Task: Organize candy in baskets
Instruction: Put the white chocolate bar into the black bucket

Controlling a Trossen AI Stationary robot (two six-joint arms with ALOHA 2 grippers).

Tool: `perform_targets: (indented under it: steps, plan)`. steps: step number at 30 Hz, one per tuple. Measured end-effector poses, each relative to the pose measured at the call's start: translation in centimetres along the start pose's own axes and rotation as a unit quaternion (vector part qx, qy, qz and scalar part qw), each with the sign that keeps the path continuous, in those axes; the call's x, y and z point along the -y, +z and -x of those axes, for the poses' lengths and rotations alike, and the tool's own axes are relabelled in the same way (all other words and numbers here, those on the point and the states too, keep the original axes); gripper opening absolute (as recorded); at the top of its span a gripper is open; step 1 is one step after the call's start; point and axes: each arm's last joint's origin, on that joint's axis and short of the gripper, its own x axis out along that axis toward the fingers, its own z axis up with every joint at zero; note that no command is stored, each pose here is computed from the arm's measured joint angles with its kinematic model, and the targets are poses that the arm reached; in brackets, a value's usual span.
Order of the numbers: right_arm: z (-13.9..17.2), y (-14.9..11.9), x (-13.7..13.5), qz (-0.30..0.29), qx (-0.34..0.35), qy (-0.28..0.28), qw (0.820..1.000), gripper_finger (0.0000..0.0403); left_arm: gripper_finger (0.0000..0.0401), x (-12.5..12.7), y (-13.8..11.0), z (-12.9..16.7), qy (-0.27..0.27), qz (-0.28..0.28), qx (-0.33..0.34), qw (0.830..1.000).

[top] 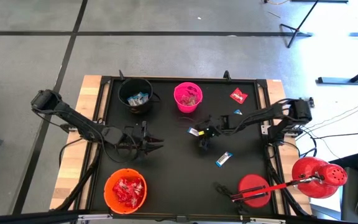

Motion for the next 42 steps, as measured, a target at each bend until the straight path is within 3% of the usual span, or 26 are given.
perform_targets:
  steps: [5,10,14,20,27,42]
  plan:
    - [-2.4,-1.1,0.3,-0.010,-0.032,-0.028,0.999,0.0221,0.0098,0.0,0.0,0.0,0.000,-0.002,-0.001,1.000]
    - [-3.6,-1.7,0.5,-0.018,-0.050,-0.048,0.997,0.0236,0.0098,0.0,-0.1,0.0,0.002,-0.004,-0.006,1.000]
    - [-3.7,-1.8,0.5,-0.018,-0.053,-0.049,0.997,0.0199,0.0098,-0.1,-0.4,-0.1,0.004,-0.007,-0.016,1.000]
    - [-3.7,-1.8,0.5,-0.015,-0.052,-0.050,0.997,0.0087,0.0098,-0.2,-1.2,-0.5,0.013,0.000,-0.030,0.999]
    - [-3.3,-1.2,0.4,-0.016,-0.044,-0.041,0.998,0.0085,0.0098,-0.4,-2.7,-1.1,0.029,0.005,-0.056,0.998]
    - [0.0,3.5,-2.5,-0.003,0.038,0.056,0.998,0.0088,0.0098,-0.4,-3.7,-1.7,0.034,0.007,-0.059,0.998]
